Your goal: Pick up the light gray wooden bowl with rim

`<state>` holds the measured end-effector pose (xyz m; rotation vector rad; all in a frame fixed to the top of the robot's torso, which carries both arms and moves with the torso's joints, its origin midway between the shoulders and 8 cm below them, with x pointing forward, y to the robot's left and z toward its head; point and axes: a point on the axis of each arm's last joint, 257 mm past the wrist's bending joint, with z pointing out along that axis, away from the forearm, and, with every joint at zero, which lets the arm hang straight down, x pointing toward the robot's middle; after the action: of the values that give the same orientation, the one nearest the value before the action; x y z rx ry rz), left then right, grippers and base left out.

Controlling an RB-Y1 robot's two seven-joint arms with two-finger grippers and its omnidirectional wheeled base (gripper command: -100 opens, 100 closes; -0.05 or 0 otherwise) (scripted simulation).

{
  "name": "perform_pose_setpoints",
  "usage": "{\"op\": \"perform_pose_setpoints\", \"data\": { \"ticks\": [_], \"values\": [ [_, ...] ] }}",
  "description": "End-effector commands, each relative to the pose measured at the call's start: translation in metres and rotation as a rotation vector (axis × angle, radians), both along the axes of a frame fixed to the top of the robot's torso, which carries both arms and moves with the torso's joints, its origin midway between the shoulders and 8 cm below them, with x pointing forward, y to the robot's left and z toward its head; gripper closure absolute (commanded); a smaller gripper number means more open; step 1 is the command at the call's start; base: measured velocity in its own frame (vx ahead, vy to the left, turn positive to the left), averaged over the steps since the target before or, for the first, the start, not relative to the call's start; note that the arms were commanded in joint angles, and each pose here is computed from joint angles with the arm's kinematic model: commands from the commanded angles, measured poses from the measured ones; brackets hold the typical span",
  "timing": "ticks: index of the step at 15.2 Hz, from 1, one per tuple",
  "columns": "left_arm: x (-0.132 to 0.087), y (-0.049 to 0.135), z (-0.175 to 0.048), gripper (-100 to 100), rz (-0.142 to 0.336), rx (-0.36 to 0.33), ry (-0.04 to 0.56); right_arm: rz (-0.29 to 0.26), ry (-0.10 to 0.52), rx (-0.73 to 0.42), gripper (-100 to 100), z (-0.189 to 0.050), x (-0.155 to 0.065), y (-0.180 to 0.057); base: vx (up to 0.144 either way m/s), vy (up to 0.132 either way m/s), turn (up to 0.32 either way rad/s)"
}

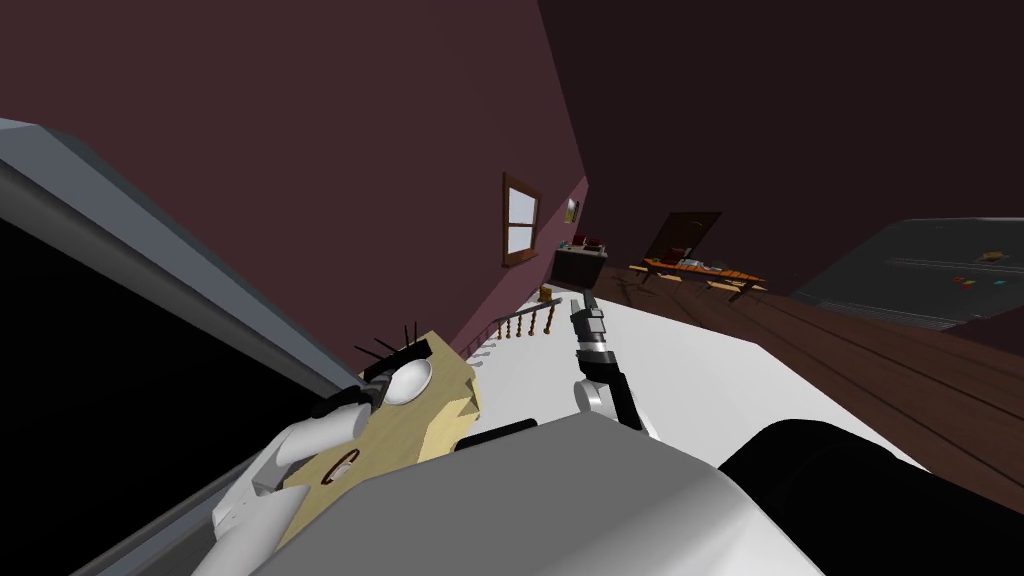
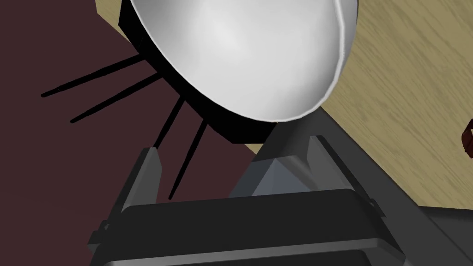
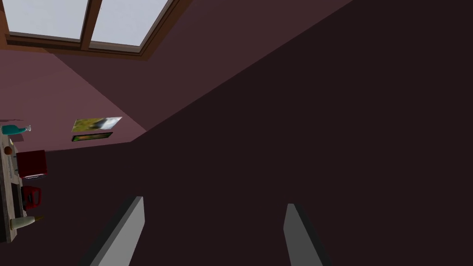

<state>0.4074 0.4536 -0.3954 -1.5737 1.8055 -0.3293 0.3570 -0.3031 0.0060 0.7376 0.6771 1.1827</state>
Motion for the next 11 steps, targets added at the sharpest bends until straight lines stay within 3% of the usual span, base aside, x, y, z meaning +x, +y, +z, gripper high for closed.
{"op": "perform_pose_setpoints", "data": {
  "ticks": [1,10,11],
  "values": [
    [-0.008,0.005,-0.012,-100,0.017,-0.014,0.057,0.000,0.000,0.000,0,0.000,0.000,0.000,0.012,-0.011,-0.055],
    [-0.037,0.012,-0.040,-100,0.060,-0.059,0.221,0.000,0.000,0.000,0,0.000,0.000,0.000,0.010,-0.008,-0.041],
    [-0.045,0.013,-0.046,-100,0.071,-0.073,0.261,0.000,0.000,0.000,0,0.000,0.000,0.000,0.015,-0.013,-0.034]
  ]
}}
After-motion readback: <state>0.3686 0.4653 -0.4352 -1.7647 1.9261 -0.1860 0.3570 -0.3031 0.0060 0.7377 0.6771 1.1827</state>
